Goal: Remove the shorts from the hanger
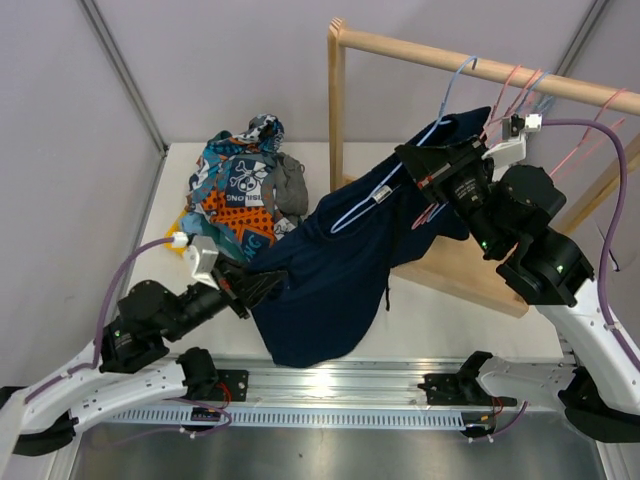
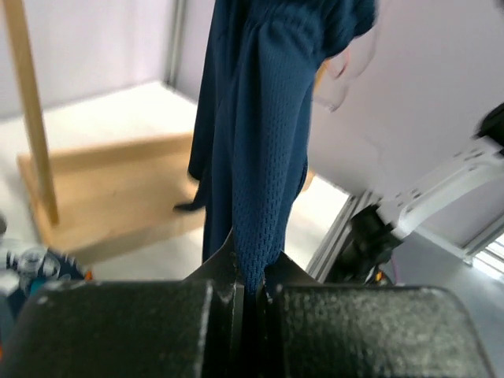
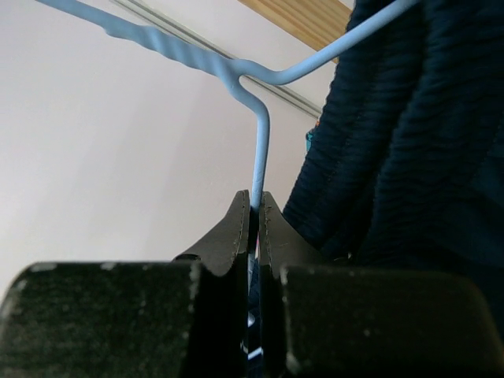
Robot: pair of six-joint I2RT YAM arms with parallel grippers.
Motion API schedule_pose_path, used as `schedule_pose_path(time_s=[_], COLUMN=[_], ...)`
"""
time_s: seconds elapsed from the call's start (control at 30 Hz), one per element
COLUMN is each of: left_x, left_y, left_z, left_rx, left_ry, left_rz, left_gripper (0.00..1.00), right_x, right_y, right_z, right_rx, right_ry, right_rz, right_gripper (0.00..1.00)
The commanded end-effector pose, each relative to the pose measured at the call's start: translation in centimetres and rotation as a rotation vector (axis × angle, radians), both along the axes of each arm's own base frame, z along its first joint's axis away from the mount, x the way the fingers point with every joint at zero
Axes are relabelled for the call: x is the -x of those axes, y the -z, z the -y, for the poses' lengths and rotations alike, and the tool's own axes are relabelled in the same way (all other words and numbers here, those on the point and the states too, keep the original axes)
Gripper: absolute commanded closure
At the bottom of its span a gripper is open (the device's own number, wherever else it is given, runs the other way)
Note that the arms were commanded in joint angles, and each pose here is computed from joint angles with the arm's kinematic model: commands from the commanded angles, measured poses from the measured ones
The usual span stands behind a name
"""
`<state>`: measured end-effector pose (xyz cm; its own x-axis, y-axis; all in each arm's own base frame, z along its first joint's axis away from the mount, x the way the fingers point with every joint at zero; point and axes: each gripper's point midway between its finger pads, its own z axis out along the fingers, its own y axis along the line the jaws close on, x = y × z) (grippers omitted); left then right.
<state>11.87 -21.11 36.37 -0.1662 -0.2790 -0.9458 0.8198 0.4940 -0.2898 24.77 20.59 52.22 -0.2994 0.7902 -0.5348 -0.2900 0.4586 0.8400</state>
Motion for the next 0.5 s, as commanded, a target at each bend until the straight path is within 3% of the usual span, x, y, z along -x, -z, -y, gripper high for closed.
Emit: schedule_pose_path(time_s=[0.0, 0.3, 0.37, 0.47], left_x=[-0.8, -3.4, -4.2, -6.7], left_y=[4.8, 7.8, 6.1, 5.3], left_z=[0.4, 5.6, 6.0, 6.5], left_rx=[-0.087, -0.130, -0.078, -0.124], left_ry=[-0.041, -0.031, -0.063, -0.170], left_rz=[-0.100, -0.121, -0.096, -0.070], left_gripper=[1.00, 1.00, 1.00, 1.00], right_x=[-0.6, -0.2, 0.3, 1.2], right_y=[-3.0, -3.2, -3.4, -3.3], right_z=[3.2, 0.7, -0.1, -2.1], right_rx=[-0.048, -0.099, -0.133, -0.164], right_ry=[0.123, 0.005, -0.047, -0.149], right_rz=[0.086, 0.063, 0.052, 0.035], right_gripper=[1.00, 1.00, 1.00, 1.00])
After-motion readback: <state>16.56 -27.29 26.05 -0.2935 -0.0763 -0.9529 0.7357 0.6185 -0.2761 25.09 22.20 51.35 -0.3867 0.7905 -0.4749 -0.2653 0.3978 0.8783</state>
